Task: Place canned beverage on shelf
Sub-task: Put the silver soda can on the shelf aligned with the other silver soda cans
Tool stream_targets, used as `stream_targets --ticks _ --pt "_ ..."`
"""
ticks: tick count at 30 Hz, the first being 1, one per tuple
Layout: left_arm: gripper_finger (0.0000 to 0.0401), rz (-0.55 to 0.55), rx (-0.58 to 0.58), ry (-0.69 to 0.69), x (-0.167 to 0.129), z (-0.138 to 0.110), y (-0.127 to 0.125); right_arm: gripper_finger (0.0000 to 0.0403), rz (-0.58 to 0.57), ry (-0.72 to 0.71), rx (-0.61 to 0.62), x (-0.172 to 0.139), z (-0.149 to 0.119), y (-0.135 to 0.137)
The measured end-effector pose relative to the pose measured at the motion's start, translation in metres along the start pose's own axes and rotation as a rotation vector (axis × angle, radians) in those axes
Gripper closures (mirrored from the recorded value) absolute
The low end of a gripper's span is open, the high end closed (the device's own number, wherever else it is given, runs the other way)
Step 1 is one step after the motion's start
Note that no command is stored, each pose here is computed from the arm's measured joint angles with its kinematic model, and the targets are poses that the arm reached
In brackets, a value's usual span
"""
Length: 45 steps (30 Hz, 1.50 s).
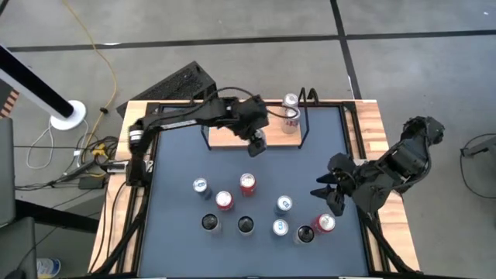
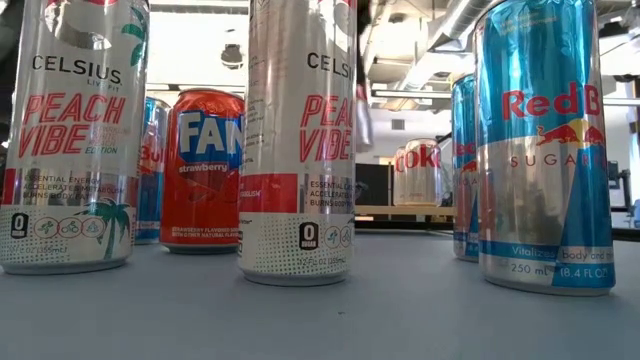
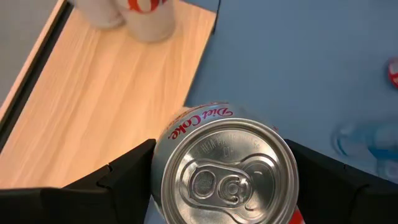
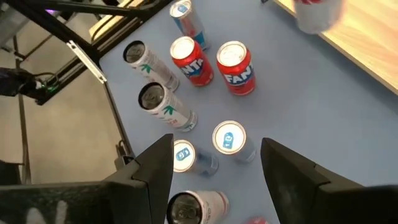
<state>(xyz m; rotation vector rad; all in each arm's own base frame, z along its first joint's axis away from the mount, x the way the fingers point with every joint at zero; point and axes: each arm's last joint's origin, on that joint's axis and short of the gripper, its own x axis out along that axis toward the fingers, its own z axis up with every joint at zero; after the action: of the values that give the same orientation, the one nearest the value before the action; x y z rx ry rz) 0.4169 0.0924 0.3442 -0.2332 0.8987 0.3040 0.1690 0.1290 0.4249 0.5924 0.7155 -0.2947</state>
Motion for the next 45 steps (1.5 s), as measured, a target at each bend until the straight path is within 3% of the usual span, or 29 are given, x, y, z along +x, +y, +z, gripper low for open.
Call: stream_targets --ticks 7,15,21,31,37,45 --pt "0.0108 -0.001 0.07 -0.02 0.041 0.029 -0.005 0.0178 -0.013 -0.013 0.023 0.002 0.002 -0.001" --pt "0.0108 0.021 0.067 -0.018 0.074 0.025 0.007 0.0178 -0.011 -0.02 0.026 0.002 0.003 -0.001" --pt "0.0108 0.007 0.107 -0.082 0.082 0.032 0.012 0.0178 -0.01 -0.034 0.032 0.001 0.003 0.0" --pt "0.0108 0.011 0.185 -0.058 0.091 0.029 0.016 0.0178 -0.019 -0.047 0.053 0.004 0.007 -0.002" --pt "0.0108 -0.005 0.163 -0.015 0.101 0.026 0.033 0.0178 -0.027 -0.056 0.066 0.005 0.01 -0.003" --pt "0.0106 0.015 0.199 -0.018 0.103 0.026 0.034 0.0178 -0.034 -0.062 0.073 0.006 0.011 -0.004"
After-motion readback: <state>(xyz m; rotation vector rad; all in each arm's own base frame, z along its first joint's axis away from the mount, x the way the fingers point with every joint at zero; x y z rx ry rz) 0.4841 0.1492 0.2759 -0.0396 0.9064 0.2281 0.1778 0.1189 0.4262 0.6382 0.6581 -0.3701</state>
